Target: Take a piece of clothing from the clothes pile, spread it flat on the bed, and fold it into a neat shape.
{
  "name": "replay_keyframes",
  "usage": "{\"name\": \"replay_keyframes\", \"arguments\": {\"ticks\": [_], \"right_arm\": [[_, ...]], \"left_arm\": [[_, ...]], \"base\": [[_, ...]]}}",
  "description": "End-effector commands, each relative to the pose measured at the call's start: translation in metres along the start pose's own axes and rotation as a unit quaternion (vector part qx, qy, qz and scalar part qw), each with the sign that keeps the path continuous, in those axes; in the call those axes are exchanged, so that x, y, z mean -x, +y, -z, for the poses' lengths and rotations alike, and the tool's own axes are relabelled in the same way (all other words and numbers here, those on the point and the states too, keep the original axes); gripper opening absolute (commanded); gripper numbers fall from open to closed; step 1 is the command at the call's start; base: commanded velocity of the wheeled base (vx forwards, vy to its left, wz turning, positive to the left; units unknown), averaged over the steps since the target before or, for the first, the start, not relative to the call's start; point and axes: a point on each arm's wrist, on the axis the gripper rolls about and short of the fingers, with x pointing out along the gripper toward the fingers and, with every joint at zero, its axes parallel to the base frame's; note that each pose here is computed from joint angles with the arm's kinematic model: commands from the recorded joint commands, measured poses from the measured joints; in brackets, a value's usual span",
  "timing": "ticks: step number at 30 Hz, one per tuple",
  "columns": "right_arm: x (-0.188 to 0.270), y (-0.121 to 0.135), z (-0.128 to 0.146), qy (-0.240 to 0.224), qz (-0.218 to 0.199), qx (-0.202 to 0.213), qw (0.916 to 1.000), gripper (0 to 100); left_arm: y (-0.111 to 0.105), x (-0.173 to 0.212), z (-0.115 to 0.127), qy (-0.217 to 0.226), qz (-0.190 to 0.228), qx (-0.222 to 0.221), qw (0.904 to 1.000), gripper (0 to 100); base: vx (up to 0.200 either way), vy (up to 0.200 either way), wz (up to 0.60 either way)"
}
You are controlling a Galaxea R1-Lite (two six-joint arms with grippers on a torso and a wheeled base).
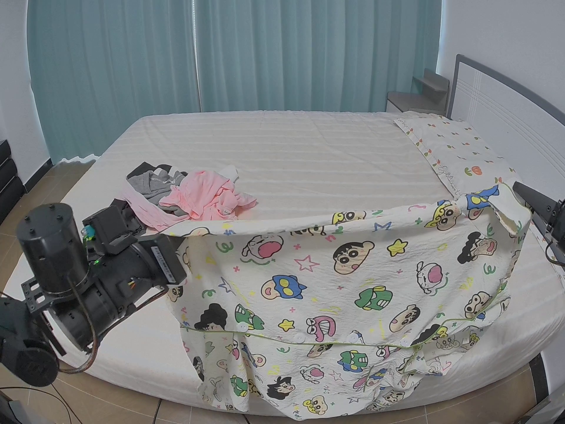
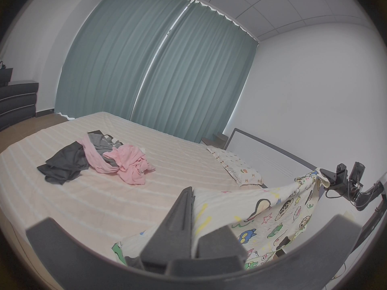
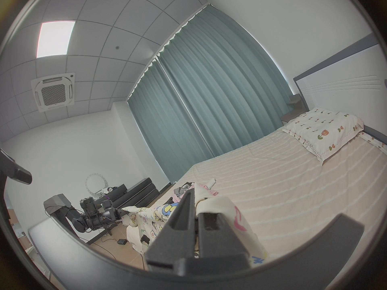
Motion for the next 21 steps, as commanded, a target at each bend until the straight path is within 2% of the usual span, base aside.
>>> {"name": "replay_keyframes", "arguments": {"ticks": [1,6,9,16,19,21], "right_arm": [[-0.027,-0.023,0.002,0.026,0.015,-0.012,0.9995,0],[-0.051,-0.048,0.011,0.029,0.019,-0.013,0.9993,0],[-0.064,-0.066,0.022,0.036,0.035,-0.022,0.9985,0],[-0.093,-0.11,0.057,0.062,0.061,-0.045,0.9952,0],[-0.102,-0.123,0.068,0.055,0.071,-0.042,0.9951,0],[-0.112,-0.137,0.081,0.053,0.08,-0.043,0.9944,0]], "left_arm": [[0.012,-0.046,0.012,0.03,-0.023,-0.002,0.9993,0],[0.024,-0.089,0.025,0.045,-0.05,-0.004,0.9977,0],[0.029,-0.112,0.041,0.061,-0.058,-0.007,0.9964,0],[0.044,-0.166,0.088,0.099,-0.079,-0.019,0.9918,0],[0.048,-0.184,0.098,0.093,-0.093,-0.021,0.9911,0],[0.053,-0.205,0.106,0.072,-0.119,-0.022,0.99,0]], "base": [[0.2,0.0,0.0],[0.2,0.0,0.0],[0.2,0.0,0.0],[0.0,0.0,0.0],[0.0,0.0,0.0],[0.0,0.0,0.0]]}}
